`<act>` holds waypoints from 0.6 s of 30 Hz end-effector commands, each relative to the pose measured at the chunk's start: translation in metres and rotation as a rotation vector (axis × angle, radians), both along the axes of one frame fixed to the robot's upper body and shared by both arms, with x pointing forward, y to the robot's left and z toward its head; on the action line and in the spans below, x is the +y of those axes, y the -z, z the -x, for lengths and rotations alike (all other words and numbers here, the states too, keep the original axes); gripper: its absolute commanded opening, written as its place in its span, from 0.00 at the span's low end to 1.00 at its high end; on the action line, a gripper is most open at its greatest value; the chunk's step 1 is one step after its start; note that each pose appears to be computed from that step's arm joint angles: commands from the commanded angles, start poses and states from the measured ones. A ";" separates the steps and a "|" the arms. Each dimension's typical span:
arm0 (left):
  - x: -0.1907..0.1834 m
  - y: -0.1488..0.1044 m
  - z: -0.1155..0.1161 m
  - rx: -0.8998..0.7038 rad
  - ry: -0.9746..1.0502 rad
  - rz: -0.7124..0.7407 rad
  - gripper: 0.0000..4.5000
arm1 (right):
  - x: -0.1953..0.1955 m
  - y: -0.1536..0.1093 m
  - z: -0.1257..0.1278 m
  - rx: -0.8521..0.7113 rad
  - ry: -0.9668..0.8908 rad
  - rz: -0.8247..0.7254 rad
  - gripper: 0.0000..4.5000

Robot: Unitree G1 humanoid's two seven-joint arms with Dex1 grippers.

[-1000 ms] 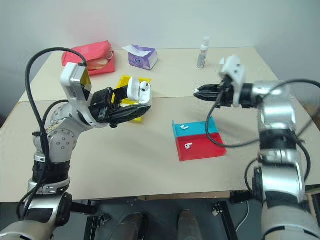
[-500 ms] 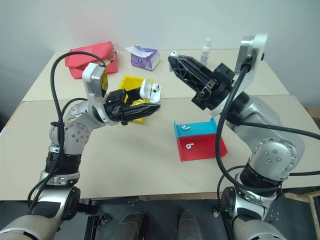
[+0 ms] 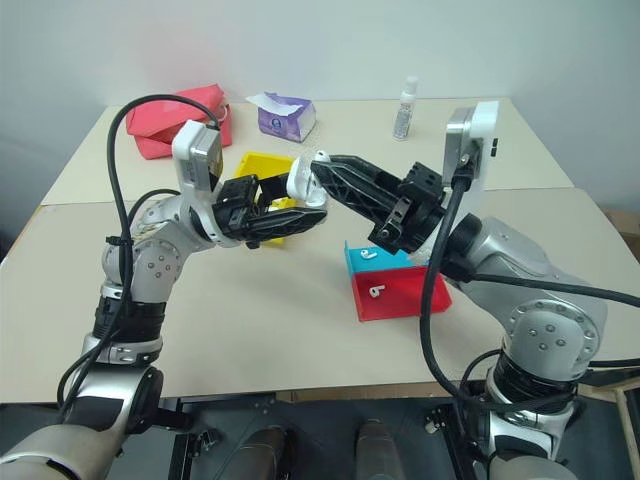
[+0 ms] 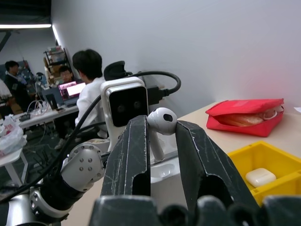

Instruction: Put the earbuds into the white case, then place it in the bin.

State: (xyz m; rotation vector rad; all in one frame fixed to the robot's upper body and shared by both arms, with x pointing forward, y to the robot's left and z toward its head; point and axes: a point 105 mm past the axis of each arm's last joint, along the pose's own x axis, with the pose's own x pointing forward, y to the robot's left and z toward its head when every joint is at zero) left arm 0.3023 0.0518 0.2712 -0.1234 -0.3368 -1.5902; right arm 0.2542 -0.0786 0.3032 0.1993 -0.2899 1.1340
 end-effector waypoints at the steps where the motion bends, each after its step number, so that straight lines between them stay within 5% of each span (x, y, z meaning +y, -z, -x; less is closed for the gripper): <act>1: -0.002 -0.011 0.006 -0.046 0.019 0.008 0.62 | 0.002 -0.004 0.009 -0.049 -0.028 0.003 0.14; 11: -0.002 -0.015 0.009 -0.080 0.008 0.037 0.62 | 0.001 0.010 0.004 -0.023 -0.021 0.094 0.14; 18: 0.000 -0.016 0.011 -0.084 0.000 0.045 0.62 | -0.001 0.013 0.005 -0.037 -0.043 0.149 0.67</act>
